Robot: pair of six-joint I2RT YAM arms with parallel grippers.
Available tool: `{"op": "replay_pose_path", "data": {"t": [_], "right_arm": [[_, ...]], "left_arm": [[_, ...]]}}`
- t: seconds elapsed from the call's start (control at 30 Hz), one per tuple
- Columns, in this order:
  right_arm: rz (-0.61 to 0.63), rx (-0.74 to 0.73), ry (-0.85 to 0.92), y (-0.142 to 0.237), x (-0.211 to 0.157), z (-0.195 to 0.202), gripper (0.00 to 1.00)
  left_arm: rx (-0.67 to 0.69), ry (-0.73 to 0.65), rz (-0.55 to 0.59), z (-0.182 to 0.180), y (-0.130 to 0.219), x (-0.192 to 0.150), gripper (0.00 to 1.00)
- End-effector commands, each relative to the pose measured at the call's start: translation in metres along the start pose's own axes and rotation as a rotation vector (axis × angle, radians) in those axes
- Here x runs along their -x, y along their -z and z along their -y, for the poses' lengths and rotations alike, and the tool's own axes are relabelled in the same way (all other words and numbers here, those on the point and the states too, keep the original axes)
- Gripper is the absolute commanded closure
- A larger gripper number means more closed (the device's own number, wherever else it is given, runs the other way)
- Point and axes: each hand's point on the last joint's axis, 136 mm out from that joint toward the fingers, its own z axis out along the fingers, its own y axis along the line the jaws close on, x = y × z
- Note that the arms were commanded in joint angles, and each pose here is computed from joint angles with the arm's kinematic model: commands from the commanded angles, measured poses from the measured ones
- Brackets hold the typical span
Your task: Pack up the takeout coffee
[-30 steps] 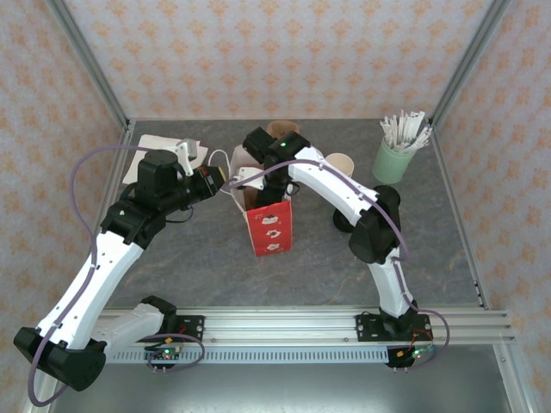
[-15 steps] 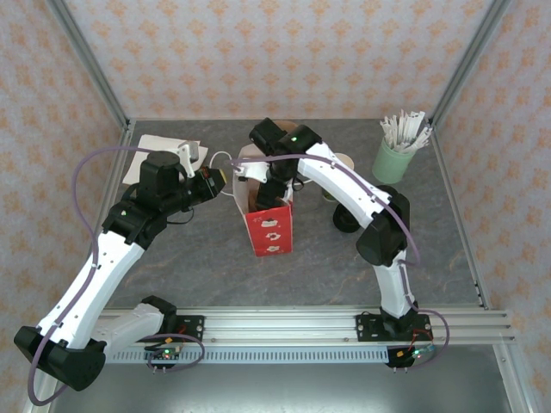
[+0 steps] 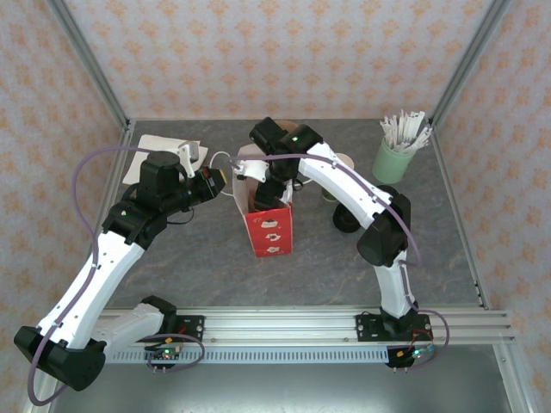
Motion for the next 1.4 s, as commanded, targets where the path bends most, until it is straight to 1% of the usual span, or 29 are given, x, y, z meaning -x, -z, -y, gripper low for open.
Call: {"op": "replay_pose_path", "data": {"t": [0.0,0.07,0.1,0.13,0.27,0.4,1.37], "right_arm": [[0.034,-0.001,-0.019,0.011,0.003,-0.001,0.24],[0.028,0.002,-0.027,0.008,0.002,0.000,0.26],[0.027,0.004,-0.028,0.007,0.002,0.000,0.29],[0.022,0.003,-0.031,0.005,0.002,0.000,0.35],[0.025,0.010,-0.053,-0.002,0.004,0.002,0.55],[-0.003,0.021,-0.066,-0.010,0.000,0.003,0.65],[-0.203,0.001,-0.118,-0.065,-0.032,0.009,0.67]], "left_arm": [[-0.003,-0.013,-0.019,0.000,0.000,-0.006,0.97],[-0.005,-0.014,-0.019,0.001,0.000,-0.006,0.97],[-0.004,-0.014,-0.020,0.001,-0.001,-0.007,0.97],[-0.003,-0.013,-0.021,0.000,-0.001,-0.007,0.97],[-0.006,-0.015,-0.023,0.001,-0.001,-0.008,0.97],[-0.008,-0.013,-0.021,0.002,-0.001,-0.008,0.97],[-0.024,-0.017,-0.021,0.007,-0.003,-0.008,0.97]]}}
